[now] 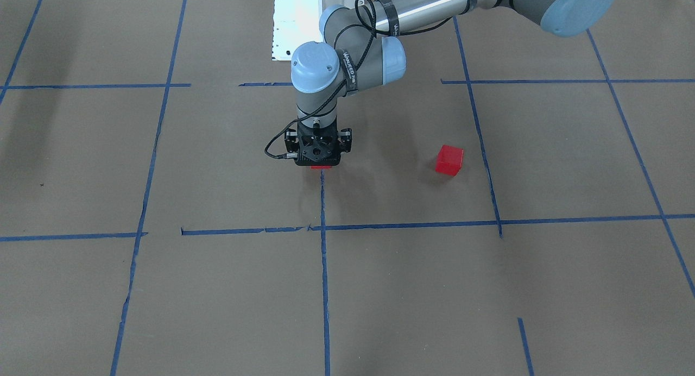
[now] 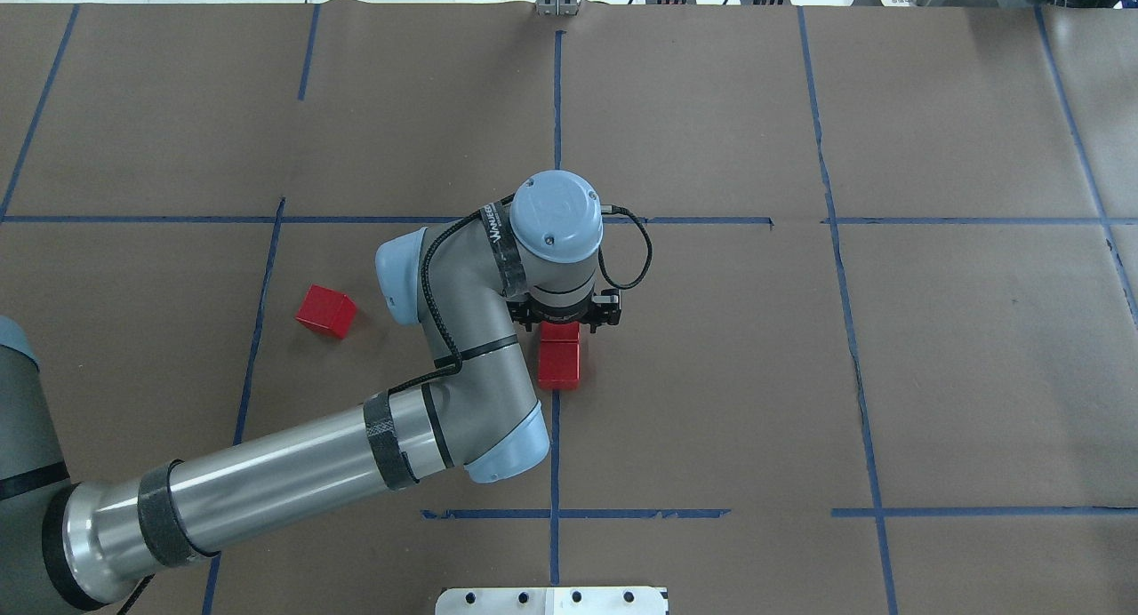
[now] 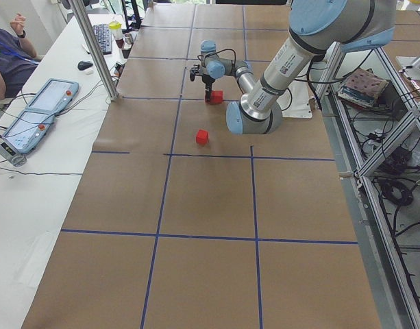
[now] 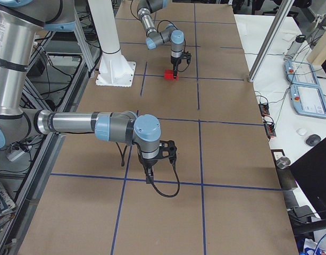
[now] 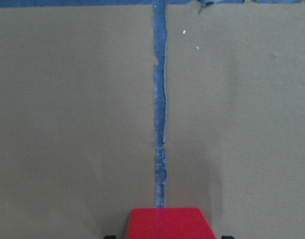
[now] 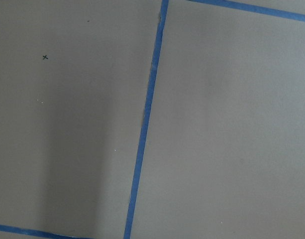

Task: Form red blocks into L shape at center
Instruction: 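Open the left gripper and move it toward the last red cube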

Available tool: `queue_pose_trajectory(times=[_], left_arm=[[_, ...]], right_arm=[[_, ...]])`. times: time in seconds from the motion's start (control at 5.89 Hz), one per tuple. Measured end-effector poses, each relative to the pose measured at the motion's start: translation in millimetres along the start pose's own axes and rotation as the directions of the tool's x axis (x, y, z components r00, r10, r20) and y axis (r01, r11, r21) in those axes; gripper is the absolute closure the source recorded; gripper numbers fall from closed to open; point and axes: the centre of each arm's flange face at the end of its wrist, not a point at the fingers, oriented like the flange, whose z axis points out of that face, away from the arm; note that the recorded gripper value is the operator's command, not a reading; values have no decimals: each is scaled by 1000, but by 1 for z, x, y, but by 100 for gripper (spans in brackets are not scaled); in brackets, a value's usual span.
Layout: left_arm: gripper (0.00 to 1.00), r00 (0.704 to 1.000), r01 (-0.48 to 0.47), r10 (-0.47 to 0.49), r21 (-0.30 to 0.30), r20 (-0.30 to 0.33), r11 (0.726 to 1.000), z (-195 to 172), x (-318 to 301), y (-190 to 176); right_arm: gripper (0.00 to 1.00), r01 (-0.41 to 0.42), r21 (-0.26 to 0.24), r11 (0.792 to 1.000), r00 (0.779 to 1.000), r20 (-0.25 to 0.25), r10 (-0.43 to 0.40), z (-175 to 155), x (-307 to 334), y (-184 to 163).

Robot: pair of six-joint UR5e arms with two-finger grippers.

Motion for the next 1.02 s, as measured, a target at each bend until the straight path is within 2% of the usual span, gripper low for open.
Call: queue_pose_trajectory(times=[0.34,0.51,0.68,1.02], left_arm=[[0,1000,-15,16,41,-17,999,-37,-15,-23],[0,998,-63,64,60,-7,996,-55,-46,-33],[0,992,-126,126,77,4,989,-66,-94,-40],[0,965,-261,258,73,42,963,-74,-196,-54]], right_arm=[[0,1,3,1000,1000,3,-1,-1,-1,0],[0,2,5,1000,1000,3,-2,-2,-2,-1],[0,3,6,1000,1000,2,-3,-2,-2,-1],[0,3,5,1000,1000,2,-3,-2,-2,-1]])
